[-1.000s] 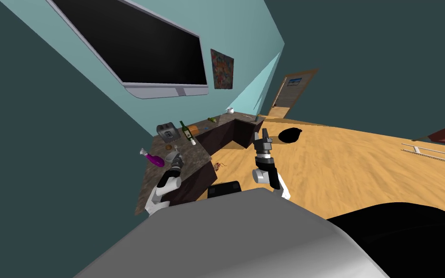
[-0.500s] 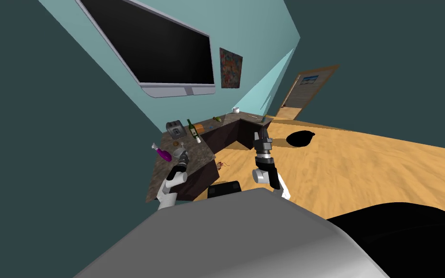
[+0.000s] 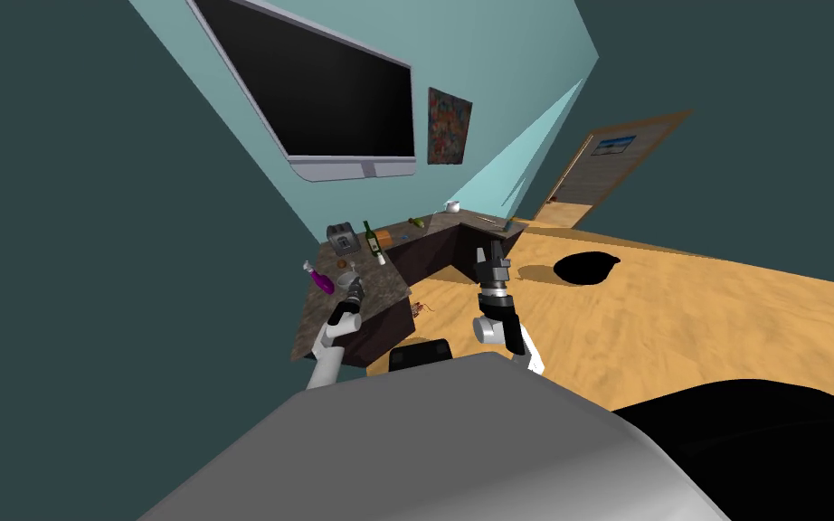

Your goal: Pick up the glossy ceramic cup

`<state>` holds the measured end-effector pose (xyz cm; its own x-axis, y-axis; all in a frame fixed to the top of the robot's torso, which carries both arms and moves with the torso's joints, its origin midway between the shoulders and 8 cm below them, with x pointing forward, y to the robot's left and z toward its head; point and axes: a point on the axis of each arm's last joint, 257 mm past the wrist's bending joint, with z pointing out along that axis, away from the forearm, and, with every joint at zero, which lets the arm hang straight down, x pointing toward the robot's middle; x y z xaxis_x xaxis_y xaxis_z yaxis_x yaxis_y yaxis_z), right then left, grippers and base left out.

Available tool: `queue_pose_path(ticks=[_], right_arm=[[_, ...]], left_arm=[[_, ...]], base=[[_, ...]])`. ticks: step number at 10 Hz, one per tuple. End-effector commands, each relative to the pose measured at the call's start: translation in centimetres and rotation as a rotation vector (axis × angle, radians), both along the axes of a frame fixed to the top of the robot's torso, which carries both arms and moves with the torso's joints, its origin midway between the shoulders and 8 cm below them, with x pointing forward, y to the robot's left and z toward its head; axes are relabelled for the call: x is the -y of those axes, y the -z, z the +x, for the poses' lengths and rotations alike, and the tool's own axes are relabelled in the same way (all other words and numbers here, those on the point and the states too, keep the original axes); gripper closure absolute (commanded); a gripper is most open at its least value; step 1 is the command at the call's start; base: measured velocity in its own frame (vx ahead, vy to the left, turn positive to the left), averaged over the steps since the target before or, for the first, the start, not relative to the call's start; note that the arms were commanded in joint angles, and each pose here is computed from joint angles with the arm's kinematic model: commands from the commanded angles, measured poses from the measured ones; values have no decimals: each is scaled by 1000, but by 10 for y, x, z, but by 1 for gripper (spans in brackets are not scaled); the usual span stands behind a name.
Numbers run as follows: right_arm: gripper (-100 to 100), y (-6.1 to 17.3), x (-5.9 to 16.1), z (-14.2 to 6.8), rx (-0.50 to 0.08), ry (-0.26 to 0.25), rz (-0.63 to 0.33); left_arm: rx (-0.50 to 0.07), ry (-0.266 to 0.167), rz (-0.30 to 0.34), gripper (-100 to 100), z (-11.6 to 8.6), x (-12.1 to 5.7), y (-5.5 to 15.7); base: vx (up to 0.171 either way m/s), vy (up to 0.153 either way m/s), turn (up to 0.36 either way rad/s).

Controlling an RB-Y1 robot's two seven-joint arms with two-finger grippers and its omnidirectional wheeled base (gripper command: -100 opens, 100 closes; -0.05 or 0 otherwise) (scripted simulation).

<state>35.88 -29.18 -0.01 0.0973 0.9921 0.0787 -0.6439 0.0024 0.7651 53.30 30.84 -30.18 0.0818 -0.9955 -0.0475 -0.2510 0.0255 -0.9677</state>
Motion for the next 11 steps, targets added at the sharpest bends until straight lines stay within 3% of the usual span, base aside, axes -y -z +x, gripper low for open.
queue_pose_path(ticks=[1, 2, 3, 4, 5, 6, 7, 8, 9, 10, 11], right_arm=[[0, 0, 0, 0, 0, 0, 0], [0, 0, 0, 0, 0, 0, 0], [0, 0, 0, 0, 0, 0, 0], [0, 0, 0, 0, 0, 0, 0], [0, 0, 0, 0, 0, 0, 0], [0, 0, 0, 0, 0, 0, 0], [0, 0, 0, 0, 0, 0, 0], [0, 0, 0, 0, 0, 0, 0], [0, 0, 0, 0, 0, 0, 0], [0, 0, 0, 0, 0, 0, 0], [0, 0, 0, 0, 0, 0, 0]], left_arm=[[3, 39, -2, -100, 15, 27, 0], [1, 43, -3, -100, 19, 29, 1], [-2, 80, -2, -100, 29, 53, 3], [8, 87, -1, -100, 36, 57, -3], [12, 125, 3, -100, 44, 82, -5], [3, 130, 3, -100, 49, 85, -2], [-11, 168, 10, -100, 54, 109, 5], [5, 176, 12, -100, 62, 114, -6], [-5, 215, 22, -100, 66, 138, -1], [8, 222, 24, -100, 73, 143, -10], [5, 264, 38, -100, 79, 168, -10]], base=[[-8, 21, 276], [-8, 12, 151], [-9, 26, 319], [-6, 14, 116], [-5, 25, 216], [-3, 18, 153], [-5, 23, 218], [-5, 18, 177], [-9, 26, 345], [-3, 16, 113], [-4, 26, 213]])
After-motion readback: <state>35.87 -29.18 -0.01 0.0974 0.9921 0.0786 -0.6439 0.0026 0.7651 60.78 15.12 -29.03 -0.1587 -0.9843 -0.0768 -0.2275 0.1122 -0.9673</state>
